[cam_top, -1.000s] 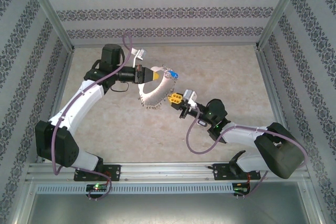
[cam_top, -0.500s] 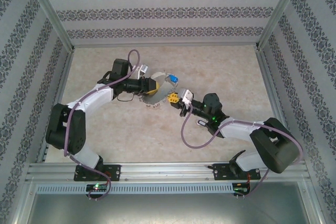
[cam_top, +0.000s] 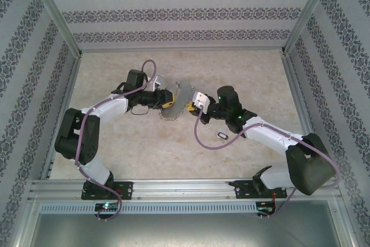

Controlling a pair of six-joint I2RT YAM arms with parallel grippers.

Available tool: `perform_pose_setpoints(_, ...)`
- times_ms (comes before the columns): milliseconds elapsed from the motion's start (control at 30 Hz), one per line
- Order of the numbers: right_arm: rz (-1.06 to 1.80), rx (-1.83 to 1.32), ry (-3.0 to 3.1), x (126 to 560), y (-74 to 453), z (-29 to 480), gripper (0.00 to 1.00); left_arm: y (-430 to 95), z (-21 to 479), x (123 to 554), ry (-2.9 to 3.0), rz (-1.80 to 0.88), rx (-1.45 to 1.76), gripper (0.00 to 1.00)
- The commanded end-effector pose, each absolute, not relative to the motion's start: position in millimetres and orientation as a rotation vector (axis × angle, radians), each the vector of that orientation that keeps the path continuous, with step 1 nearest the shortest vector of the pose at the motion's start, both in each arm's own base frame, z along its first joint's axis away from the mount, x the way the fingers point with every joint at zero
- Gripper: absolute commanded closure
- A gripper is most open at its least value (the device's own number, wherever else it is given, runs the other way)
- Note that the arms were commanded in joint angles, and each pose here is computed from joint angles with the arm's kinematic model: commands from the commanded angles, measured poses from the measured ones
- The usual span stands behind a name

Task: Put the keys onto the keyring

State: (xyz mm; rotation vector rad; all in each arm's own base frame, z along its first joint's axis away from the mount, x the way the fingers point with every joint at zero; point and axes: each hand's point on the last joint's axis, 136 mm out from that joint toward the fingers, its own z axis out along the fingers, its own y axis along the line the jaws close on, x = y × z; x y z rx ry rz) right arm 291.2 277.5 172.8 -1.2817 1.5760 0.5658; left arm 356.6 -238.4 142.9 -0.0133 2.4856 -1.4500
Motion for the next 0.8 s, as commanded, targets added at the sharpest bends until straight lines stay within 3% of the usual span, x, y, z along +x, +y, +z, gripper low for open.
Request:
perform_pose_setpoints(0,0.441,-1.423,1.633,288,267,160,1.0,-233,130,348,2.552,-1.376,-0.025,0.59)
perform_pose_setpoints(233,0.401,-1.526,1.683,284,259,167,1.0,-188,92,349,2.649,-0.923,-0.079,0.52)
perform_pose_setpoints(433,0.389,-1.589,1.713,279,255,180,1.0,-193,143,363,2.401,-0.93,0.09,0.51)
perform_pose_setpoints(567,0.447,-1.575,1.701,276,257,178,1.0,-224,190,355,2.144,-1.025,0.342,0.53)
perform_pose_setpoints(767,0.56,-1.613,1.768,270,266,160,1.0,-278,180,326,2.079,-1.18,0.564,0.65)
